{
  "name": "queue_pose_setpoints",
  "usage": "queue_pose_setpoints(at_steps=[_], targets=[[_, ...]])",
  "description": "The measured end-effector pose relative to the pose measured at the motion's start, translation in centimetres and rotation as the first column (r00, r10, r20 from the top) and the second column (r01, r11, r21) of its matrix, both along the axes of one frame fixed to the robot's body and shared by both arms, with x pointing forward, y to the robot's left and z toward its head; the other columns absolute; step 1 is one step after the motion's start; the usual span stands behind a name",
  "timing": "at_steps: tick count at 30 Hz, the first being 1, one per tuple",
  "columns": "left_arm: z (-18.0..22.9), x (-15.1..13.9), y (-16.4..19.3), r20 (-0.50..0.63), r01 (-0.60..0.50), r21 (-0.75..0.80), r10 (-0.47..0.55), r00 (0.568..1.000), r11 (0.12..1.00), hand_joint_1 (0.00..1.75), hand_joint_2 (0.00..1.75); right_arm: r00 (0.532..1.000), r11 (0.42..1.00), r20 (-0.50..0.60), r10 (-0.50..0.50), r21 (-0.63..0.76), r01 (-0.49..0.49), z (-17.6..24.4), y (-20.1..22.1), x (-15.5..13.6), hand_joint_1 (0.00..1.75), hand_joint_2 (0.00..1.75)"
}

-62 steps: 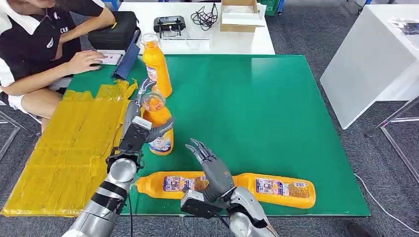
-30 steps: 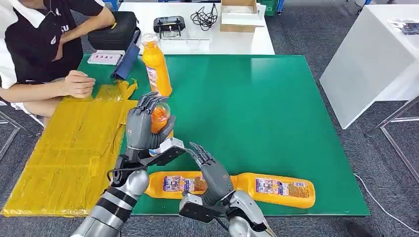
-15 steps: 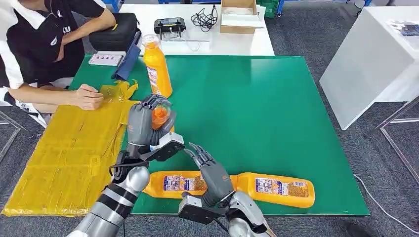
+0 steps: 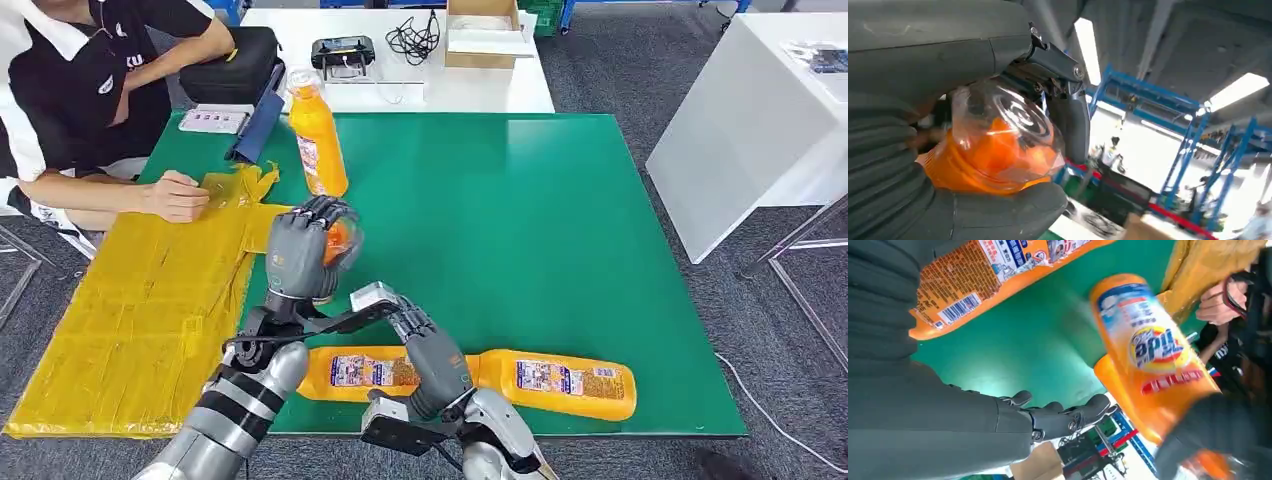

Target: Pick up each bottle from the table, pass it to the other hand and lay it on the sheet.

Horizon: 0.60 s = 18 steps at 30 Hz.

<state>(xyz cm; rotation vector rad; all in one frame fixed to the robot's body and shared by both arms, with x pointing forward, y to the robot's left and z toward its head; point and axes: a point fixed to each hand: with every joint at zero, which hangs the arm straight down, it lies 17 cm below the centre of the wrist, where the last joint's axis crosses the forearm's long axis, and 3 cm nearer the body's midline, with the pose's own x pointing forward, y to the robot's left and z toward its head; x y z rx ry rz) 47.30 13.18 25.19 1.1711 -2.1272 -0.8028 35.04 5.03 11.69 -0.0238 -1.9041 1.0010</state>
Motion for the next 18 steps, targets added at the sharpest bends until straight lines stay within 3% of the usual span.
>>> queue_pose_setpoints(at_steps=[3,9,18], targets=[[-1.8,0.1,-1.1,0.013,-0.05,0.165,0.048,0.999,0.985,1.75,1.75,1.0,1.0,0.003,0.004,0.003,-0.004,0.2,0.1,0.0,0.0,1.75],[-4.4,2.4,-0.8,-0.017,-0.141,0.303,0.153,0.988,0.943,1.75,1.75,1.0,1.0,-0.004,0.017,-0.002,-0.017,0.2,0.2,0.0,0.0,1.75],[-10.4,4.9,-0.2,-0.112,-0.122,0.512,0.207,0.972,0.85,1.75,1.75,1.0,1.0,-0.004,0.023,0.004,-0.023,0.4,0.3,-0.1,0.0,1.75]])
